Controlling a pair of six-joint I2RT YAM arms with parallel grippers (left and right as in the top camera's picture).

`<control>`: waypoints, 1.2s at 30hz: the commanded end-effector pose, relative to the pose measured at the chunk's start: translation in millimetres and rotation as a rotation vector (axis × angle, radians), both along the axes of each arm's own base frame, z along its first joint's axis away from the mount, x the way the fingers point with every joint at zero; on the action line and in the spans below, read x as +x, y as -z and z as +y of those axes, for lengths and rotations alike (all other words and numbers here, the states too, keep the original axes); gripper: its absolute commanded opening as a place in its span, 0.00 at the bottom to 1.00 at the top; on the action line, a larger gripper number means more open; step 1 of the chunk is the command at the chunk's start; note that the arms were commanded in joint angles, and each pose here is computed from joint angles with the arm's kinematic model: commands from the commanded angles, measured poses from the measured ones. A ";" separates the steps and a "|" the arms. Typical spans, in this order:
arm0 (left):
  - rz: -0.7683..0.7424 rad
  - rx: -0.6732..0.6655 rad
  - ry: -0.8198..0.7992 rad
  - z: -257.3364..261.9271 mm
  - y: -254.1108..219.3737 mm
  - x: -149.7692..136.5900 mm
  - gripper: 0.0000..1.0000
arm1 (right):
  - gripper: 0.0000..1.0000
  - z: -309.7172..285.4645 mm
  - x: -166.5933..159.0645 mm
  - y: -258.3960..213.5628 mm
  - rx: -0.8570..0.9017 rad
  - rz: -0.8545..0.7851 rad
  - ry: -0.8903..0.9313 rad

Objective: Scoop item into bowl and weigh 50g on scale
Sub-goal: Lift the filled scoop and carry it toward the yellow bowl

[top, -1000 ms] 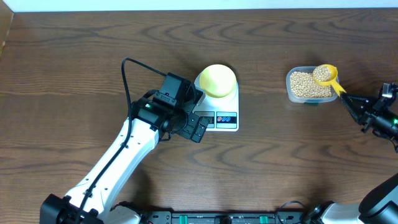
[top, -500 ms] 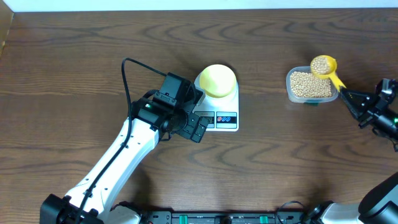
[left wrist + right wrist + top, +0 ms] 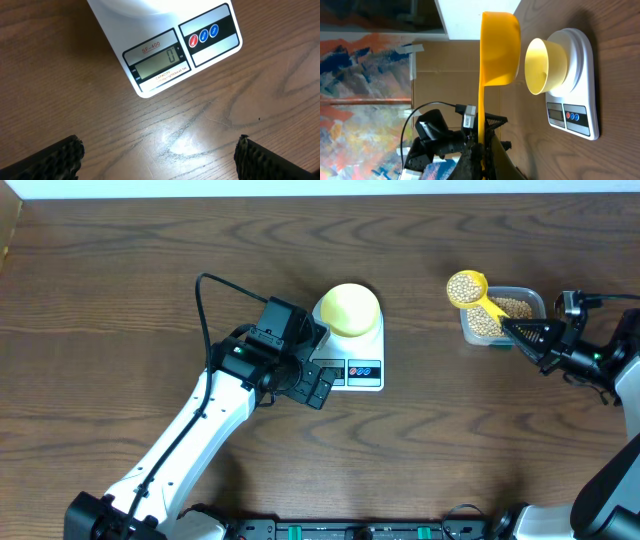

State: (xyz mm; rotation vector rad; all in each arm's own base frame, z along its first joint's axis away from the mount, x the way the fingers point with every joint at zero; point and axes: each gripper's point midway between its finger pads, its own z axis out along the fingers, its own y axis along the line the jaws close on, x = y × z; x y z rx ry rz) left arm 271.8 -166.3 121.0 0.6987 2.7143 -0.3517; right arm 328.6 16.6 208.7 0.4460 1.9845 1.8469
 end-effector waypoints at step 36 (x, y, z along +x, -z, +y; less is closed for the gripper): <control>0.007 0.022 0.008 2.9 6.4 -1.3 0.98 | 0.01 -5.0 25.1 -8.8 0.001 -0.002 -0.003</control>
